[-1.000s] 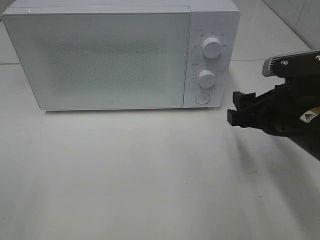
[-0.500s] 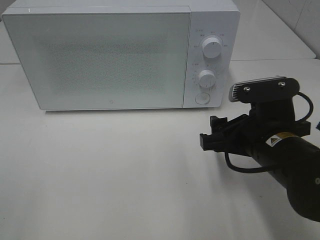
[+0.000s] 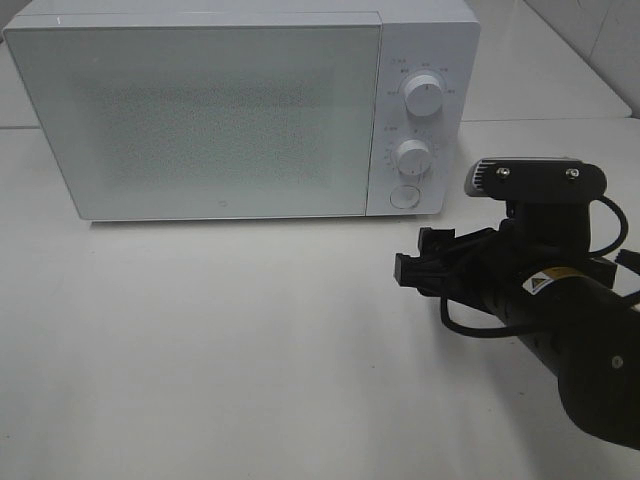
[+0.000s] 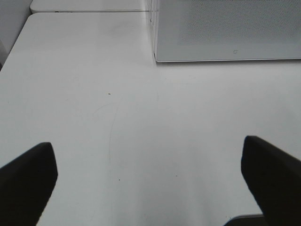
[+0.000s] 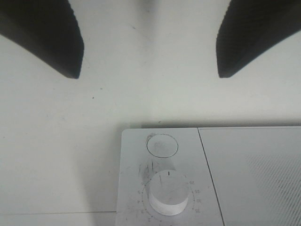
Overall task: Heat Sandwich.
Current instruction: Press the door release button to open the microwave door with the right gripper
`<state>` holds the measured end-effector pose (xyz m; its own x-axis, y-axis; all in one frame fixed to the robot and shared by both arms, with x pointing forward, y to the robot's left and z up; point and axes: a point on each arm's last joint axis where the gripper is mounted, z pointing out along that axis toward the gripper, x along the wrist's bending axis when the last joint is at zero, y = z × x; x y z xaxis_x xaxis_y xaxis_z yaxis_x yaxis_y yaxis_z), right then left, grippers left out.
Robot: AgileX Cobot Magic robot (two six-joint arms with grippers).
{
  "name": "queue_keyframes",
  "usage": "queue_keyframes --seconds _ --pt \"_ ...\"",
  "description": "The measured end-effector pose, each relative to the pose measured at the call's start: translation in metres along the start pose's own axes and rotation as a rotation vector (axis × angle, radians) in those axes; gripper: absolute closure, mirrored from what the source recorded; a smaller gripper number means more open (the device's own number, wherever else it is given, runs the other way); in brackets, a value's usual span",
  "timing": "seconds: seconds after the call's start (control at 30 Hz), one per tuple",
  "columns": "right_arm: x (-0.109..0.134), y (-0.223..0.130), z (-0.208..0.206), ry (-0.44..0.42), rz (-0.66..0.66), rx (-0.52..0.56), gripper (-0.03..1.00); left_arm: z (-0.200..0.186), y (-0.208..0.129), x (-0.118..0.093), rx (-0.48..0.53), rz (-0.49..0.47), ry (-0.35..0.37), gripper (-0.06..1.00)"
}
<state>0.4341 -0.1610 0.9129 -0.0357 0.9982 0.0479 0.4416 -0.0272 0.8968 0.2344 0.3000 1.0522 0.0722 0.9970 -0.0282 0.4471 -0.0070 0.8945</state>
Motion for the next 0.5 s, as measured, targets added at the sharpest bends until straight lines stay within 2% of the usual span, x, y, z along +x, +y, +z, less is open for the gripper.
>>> queue_keyframes --seconds 0.03,0.13,0.17,0.2,0.3,0.33,0.37,0.4,0.47,0.5 --pt "0.0 0.0 0.0 0.0 0.0 0.0 0.21 0.0 0.0 0.0 0.0 0.0 0.0 -0.04" --pt "0.0 0.0001 0.0 0.0 0.152 -0.001 0.22 0.0 0.0 0.0 0.0 0.0 0.0 -0.04" --pt "0.0 0.0001 0.0 0.0 0.152 -0.001 0.22 0.0 0.0 0.0 0.0 0.0 0.0 -0.04" --pt "0.0 0.0001 0.0 0.0 0.244 -0.001 0.24 0.0 0.0 0.0 0.0 0.0 0.0 -0.04" --pt "0.0 0.0001 0.0 0.0 0.412 -0.001 0.27 0.0 0.0 0.0 0.0 0.0 0.0 -0.04" --pt "0.0 0.0001 0.0 0.0 0.412 -0.001 0.27 0.0 0.0 0.0 0.0 0.0 0.0 -0.04" --pt "0.0 0.0001 0.0 0.0 0.541 -0.001 0.3 0.0 0.0 0.0 0.0 0.0 0.0 -0.04" --pt "0.0 0.0001 0.0 0.0 0.606 -0.001 0.32 0.0 0.0 0.0 0.0 0.0 0.0 -0.04" --pt "0.0003 0.0002 0.0 0.004 0.714 -0.001 0.37 0.0 0.0 0.0 0.0 0.0 0.0 -0.04" --pt "0.0003 0.0002 0.0 0.004 0.714 -0.001 0.37 0.0 0.0 0.0 0.0 0.0 0.0 -0.04"
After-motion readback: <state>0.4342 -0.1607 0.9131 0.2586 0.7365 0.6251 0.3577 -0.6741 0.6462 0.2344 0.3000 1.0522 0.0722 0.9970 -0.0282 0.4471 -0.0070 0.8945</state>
